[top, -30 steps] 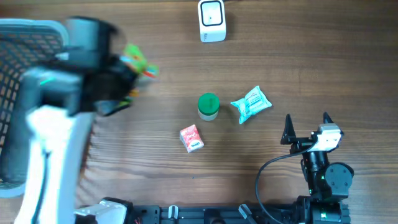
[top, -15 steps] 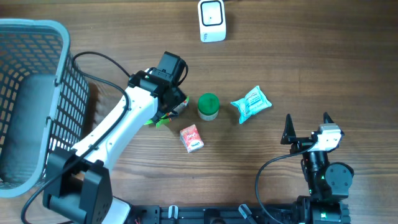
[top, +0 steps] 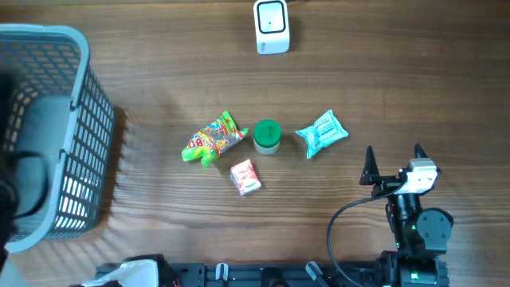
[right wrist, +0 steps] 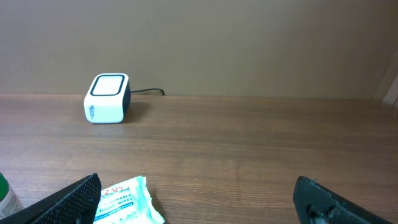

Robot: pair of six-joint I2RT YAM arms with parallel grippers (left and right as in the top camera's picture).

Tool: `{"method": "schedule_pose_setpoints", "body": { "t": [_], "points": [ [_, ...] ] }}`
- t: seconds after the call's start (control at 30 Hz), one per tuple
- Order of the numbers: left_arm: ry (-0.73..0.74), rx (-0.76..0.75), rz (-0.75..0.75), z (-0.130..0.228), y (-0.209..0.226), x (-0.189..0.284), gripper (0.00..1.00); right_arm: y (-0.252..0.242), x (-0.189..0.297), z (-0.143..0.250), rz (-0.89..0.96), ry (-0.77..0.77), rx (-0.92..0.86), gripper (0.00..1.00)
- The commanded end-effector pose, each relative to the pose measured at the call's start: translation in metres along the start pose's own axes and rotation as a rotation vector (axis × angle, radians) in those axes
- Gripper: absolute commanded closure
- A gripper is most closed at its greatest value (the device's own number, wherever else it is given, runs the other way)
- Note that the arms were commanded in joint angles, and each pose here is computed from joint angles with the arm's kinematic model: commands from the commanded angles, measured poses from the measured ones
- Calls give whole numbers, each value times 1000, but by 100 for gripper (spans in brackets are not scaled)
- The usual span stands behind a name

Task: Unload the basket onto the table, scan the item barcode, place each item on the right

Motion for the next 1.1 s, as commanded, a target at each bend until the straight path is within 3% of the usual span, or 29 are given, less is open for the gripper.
{"method": "schedule_pose_setpoints", "body": {
  "t": [0.0,0.17,0.33,0.53,1.07],
  "points": [
    [125,116,-172,0,12,-60,0,0,0,-1,5,-11,13,0],
    [314,129,-551,22,60,-165,0,0,0,-1,5,-11,13,0],
    [608,-51,-709,72,82,-249,0,0,0,-1,5,-11,13,0],
    [769,-95,-835,121,111,-289,0,0,0,-1,5,-11,13,0],
    [826,-119,-887,220,177,-333,0,0,0,-1,6,-11,13,0]
  ]
}}
Point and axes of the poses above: each gripper's point midway between its finger pads, its own x axis back along the fingers, its own y axis along the line the jaws close on, z = x × y, the point moved 8 cm from there along x, back along the fingers, and after that the axes turned 7 degrees about -x, right-handed, at the moved point
